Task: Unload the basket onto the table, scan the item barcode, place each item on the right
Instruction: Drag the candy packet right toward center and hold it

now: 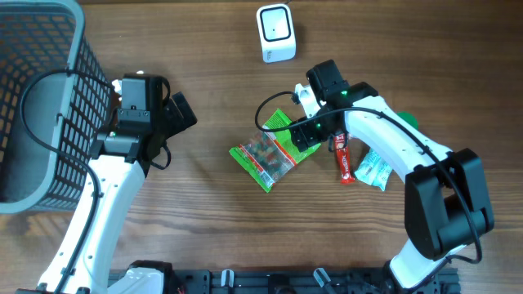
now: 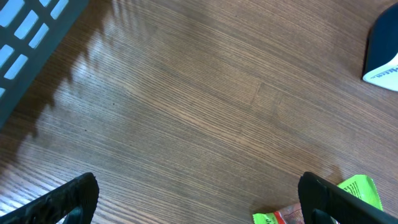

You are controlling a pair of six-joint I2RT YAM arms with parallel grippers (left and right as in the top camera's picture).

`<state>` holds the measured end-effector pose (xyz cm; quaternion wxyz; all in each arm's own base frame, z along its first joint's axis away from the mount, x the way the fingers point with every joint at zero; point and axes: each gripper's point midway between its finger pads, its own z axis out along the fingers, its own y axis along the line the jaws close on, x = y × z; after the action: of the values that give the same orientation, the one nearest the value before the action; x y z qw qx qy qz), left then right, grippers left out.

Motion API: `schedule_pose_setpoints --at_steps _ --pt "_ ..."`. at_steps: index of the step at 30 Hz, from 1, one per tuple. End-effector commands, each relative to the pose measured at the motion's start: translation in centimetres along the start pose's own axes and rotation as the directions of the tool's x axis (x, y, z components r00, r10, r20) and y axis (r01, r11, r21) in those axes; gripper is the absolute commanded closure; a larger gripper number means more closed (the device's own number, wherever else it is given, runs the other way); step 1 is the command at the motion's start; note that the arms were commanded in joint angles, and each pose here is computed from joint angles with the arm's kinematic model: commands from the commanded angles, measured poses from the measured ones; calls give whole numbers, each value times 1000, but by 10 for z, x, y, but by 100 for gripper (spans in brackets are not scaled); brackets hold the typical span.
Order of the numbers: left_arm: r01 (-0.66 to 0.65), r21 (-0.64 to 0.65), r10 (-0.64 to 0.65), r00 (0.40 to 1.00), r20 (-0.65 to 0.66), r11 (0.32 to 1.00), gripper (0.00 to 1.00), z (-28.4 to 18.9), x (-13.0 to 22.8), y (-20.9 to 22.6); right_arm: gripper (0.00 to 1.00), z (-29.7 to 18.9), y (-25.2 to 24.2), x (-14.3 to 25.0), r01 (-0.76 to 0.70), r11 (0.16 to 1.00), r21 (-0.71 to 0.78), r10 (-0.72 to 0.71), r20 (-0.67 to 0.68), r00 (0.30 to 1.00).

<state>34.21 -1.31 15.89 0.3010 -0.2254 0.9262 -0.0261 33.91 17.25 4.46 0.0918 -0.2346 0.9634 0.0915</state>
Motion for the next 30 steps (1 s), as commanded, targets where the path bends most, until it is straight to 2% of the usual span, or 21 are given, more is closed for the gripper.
schedule_pose_setpoints --at_steps 1,9,12,14,23,25,28,29,30 --pt "5 -1 -5 1000 10 1000 0 -1 -4 1 15 -3 4 2 21 1000 -16 -21 -1 1000" --pt "5 -1 -5 1000 10 1000 0 -1 -4 1 14 3 1 -3 77 997 -6 -77 18 997" --pt "4 -2 -4 1000 11 1000 0 -1 -5 1 14 3 1 -2 74 997 -8 -74 12 997" --pt "7 -55 -4 999 43 998 0 -2 -10 10 14 3 1 -4 73 997 -8 -72 18 997" --pt "8 -52 -5 999 47 999 0 -2 -11 9 14 2 6 -15 83 996 -39 -80 70 994" --pt "19 -1 -19 998 57 1000 0 -1 -15 -1 15 1 10 -14 79 994 -70 -74 70 995" --pt "20 251 15 990 -137 968 0 -7 21 -44 14 0 12 -15 70 992 -109 -62 76 995" --pt "28 281 26 982 -187 959 40 -7 31 -49 14 0 11 -15 64 992 -112 -55 75 996" --pt "24 256 39 970 -239 966 92 -3 45 -46 15 -1 9 -14 57 991 -119 -48 74 996"
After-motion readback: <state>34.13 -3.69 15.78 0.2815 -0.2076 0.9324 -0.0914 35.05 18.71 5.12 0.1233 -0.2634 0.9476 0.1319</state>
